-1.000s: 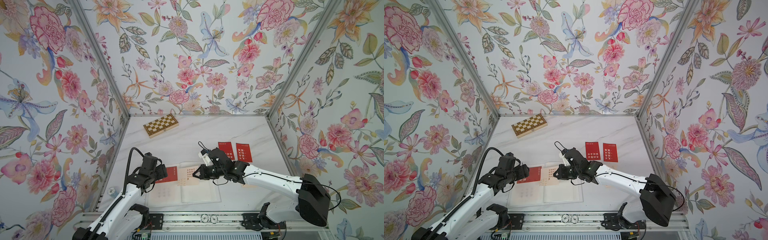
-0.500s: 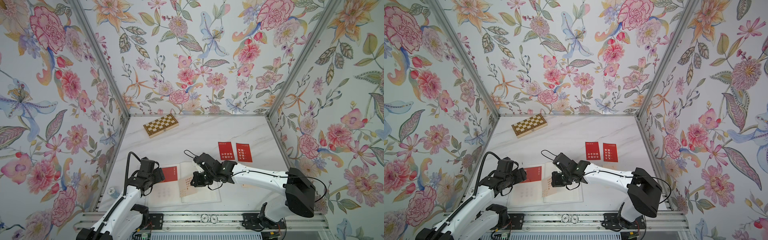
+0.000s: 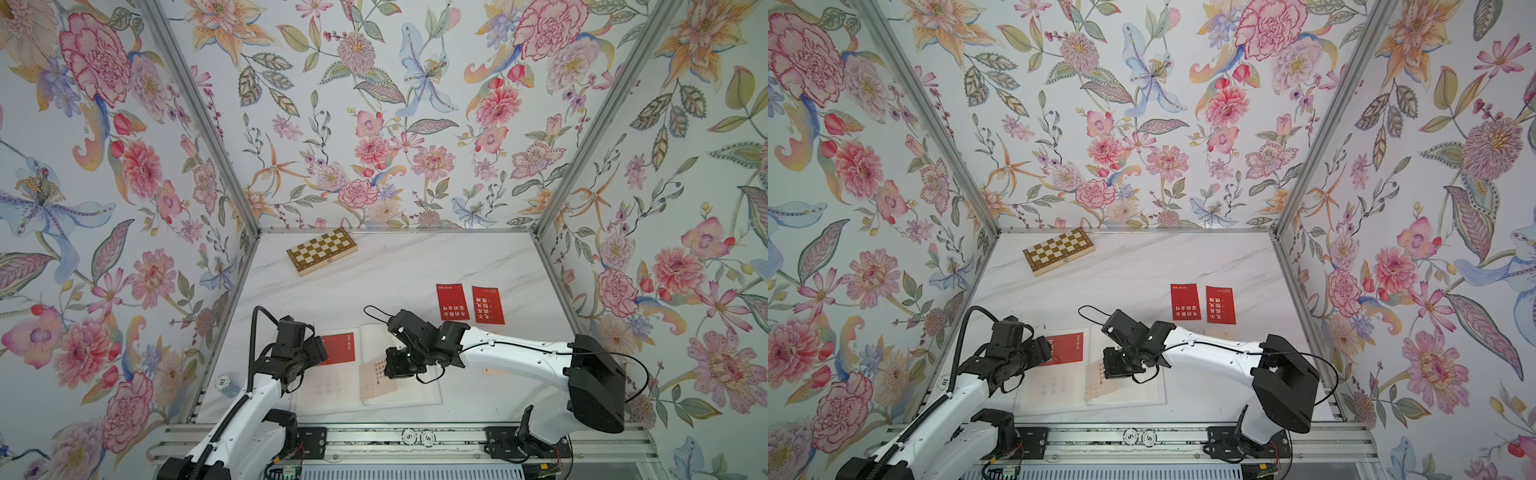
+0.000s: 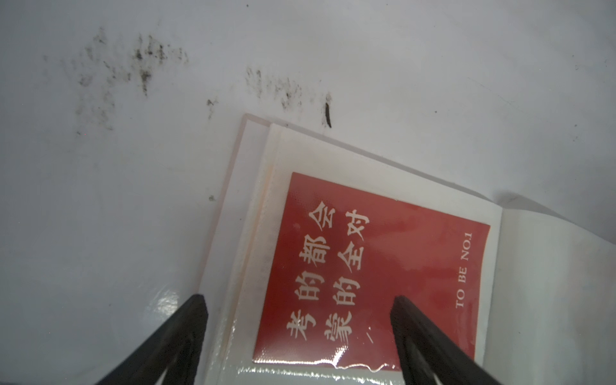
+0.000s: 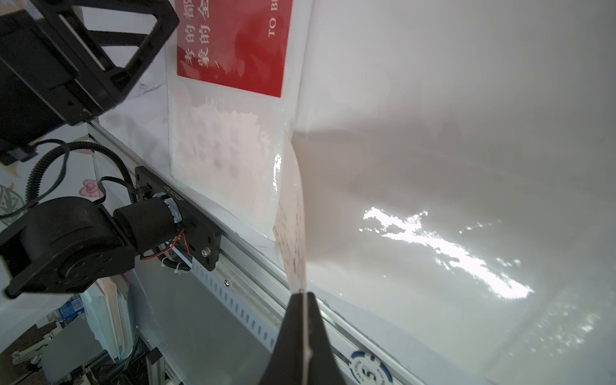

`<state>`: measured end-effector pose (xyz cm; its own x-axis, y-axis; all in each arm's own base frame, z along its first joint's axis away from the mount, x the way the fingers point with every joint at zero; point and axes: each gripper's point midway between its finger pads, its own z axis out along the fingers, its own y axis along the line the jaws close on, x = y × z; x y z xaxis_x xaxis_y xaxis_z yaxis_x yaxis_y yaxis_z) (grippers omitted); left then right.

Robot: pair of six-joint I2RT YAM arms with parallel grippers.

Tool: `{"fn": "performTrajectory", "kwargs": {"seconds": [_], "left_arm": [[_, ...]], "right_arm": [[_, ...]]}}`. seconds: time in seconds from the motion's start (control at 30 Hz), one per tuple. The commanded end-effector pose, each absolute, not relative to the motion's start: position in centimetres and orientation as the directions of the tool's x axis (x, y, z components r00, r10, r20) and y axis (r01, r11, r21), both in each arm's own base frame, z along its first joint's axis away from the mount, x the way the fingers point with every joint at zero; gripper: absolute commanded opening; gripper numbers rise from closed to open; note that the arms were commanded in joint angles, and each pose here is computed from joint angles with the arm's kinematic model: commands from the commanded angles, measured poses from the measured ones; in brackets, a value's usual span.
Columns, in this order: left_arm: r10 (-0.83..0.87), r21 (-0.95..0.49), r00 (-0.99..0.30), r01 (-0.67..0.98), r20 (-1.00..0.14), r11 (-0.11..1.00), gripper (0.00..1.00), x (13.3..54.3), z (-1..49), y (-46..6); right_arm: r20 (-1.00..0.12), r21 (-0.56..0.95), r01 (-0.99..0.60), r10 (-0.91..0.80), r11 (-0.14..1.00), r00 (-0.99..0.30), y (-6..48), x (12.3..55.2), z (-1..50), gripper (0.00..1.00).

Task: Place the photos into the photo albums
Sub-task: Insert the photo into the photo album.

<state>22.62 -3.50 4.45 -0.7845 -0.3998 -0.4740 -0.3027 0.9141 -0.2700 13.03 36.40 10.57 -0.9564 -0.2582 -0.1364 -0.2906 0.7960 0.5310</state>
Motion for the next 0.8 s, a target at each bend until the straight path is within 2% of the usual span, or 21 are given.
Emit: {"fn": "performTrajectory", "kwargs": {"seconds": [0.0, 0.77], "left_arm": [[-0.389, -0.277, -0.785, -0.284, -0.482, 0.918, 0.85, 22.6, 4.3, -3.5], [-0.375, -0.302, -0.804, -0.255, -0.461, 0.919, 0.85, 22.5, 3.7, -4.0]], "right_arm": [[-0.125, 0.508, -0.281, -0.252, 0.814, -0.959, 36.6, 12.9, 10.5, 0.0], [-0.111, 0.51, -0.269, -0.248, 0.817, -0.962, 37.5, 13.7, 7.8, 0.0]]}}
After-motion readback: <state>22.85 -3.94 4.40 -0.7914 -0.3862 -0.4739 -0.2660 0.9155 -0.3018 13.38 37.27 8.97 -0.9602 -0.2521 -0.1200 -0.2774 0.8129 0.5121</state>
